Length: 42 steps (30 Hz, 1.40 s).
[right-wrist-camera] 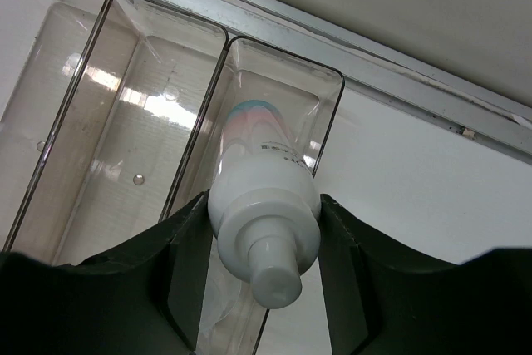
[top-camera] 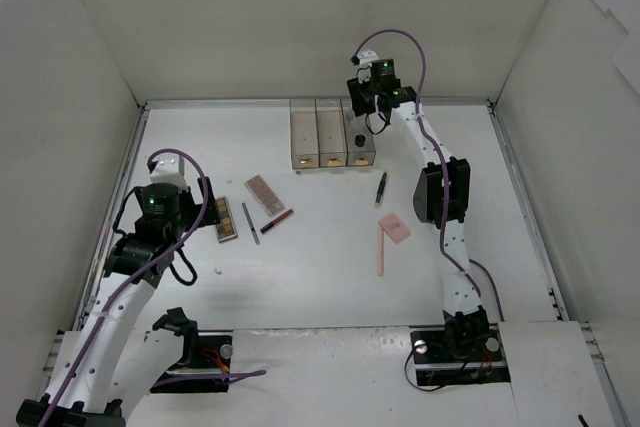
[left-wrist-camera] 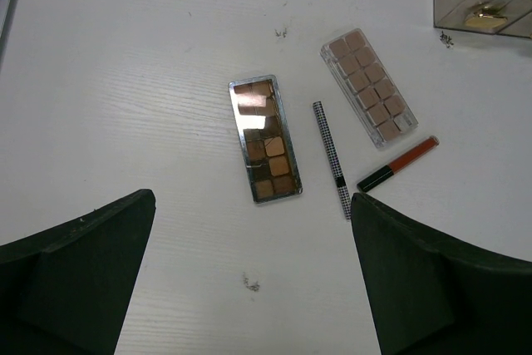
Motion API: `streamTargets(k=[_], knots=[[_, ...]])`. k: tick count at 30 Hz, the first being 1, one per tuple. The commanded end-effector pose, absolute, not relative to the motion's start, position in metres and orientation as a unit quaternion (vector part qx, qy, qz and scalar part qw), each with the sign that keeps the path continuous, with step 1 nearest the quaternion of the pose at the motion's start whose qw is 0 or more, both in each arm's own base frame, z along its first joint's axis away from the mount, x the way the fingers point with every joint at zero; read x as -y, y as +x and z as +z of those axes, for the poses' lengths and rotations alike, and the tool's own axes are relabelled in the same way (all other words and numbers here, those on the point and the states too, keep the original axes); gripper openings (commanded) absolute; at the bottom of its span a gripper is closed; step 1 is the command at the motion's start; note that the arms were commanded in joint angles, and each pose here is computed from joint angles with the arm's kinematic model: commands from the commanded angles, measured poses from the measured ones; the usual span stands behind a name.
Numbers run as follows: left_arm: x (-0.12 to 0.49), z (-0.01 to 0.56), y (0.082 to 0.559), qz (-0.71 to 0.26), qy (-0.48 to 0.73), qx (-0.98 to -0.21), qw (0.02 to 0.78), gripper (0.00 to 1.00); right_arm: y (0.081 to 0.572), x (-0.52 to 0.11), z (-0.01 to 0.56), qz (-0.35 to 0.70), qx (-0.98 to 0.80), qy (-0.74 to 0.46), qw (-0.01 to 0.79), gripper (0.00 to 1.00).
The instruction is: Organize the makeup
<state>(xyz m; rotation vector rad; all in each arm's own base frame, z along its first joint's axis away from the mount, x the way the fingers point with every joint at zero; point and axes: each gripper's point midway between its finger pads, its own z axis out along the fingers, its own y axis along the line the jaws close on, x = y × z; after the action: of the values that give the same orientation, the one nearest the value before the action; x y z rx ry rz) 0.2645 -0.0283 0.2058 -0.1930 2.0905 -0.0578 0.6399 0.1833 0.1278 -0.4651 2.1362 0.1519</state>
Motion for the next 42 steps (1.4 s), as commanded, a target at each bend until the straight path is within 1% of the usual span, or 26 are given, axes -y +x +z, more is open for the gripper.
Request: streamTargets(k=[1, 6, 12, 17, 19, 23, 24, 30, 31, 33, 34, 36, 37, 39, 40, 41, 42], knots=[[0.027, 0.215, 0.272, -0.021, -0.081, -0.853, 0.516, 1.00, 0.656, -0.186, 0.200, 0.061, -0.820, -0.179, 0.540, 0.42], [0.027, 0.214, 0.273, -0.022, -0.080, -0.853, 0.516, 0.99, 0.655, -0.184, 0.202, 0.061, -0.820, -0.179, 0.540, 0.48], [0.027, 0.215, 0.272, -0.023, -0.080, -0.852, 0.517, 1.00, 0.654, -0.187, 0.198, 0.065, -0.823, -0.180, 0.535, 0.53], [0.027, 0.215, 0.272, -0.023, -0.081, -0.852, 0.517, 0.99, 0.653, -0.187, 0.198, 0.066, -0.823, -0.179, 0.535, 0.53], [0.027, 0.214, 0.272, -0.023, -0.081, -0.852, 0.517, 1.00, 0.653, -0.186, 0.197, 0.067, -0.824, -0.177, 0.534, 0.54], [0.027, 0.215, 0.273, -0.024, -0.082, -0.851, 0.518, 0.99, 0.651, -0.187, 0.206, 0.069, -0.820, -0.179, 0.539, 0.60], [0.027, 0.215, 0.272, -0.024, -0.082, -0.851, 0.518, 1.00, 0.651, -0.186, 0.208, 0.069, -0.819, -0.178, 0.541, 0.63], [0.027, 0.218, 0.272, -0.025, -0.086, -0.849, 0.520, 0.99, 0.638, -0.184, 0.256, 0.068, -0.801, -0.177, 0.568, 0.73], [0.026, 0.218, 0.273, -0.024, -0.089, -0.849, 0.521, 1.00, 0.632, -0.182, 0.276, 0.067, -0.793, -0.179, 0.579, 0.74], [0.027, 0.220, 0.273, -0.027, -0.095, -0.849, 0.519, 1.00, 0.623, -0.180, 0.288, 0.061, -0.790, -0.177, 0.583, 0.76], [0.027, 0.219, 0.274, -0.026, -0.100, -0.850, 0.516, 0.99, 0.614, -0.177, 0.312, 0.060, -0.780, -0.175, 0.598, 0.76], [0.027, 0.216, 0.274, -0.030, -0.118, -0.854, 0.506, 1.00, 0.601, -0.174, 0.319, 0.059, -0.782, -0.174, 0.596, 0.77], [0.027, 0.216, 0.275, -0.031, -0.126, -0.854, 0.505, 1.00, 0.588, -0.170, 0.346, 0.061, -0.771, -0.169, 0.612, 0.77], [0.025, 0.207, 0.276, -0.025, -0.145, -0.862, 0.486, 1.00, 0.574, -0.166, 0.341, 0.062, -0.779, -0.165, 0.602, 0.77], [0.026, 0.203, 0.278, -0.028, -0.159, -0.864, 0.477, 1.00, 0.558, -0.161, 0.365, 0.064, -0.769, -0.157, 0.617, 0.77], [0.027, 0.193, 0.280, -0.023, -0.163, -0.874, 0.458, 0.99, 0.551, -0.159, 0.365, 0.063, -0.772, -0.152, 0.614, 0.77], [0.028, 0.192, 0.282, -0.023, -0.166, -0.876, 0.453, 0.99, 0.544, -0.155, 0.344, 0.056, -0.788, -0.146, 0.595, 0.77]])
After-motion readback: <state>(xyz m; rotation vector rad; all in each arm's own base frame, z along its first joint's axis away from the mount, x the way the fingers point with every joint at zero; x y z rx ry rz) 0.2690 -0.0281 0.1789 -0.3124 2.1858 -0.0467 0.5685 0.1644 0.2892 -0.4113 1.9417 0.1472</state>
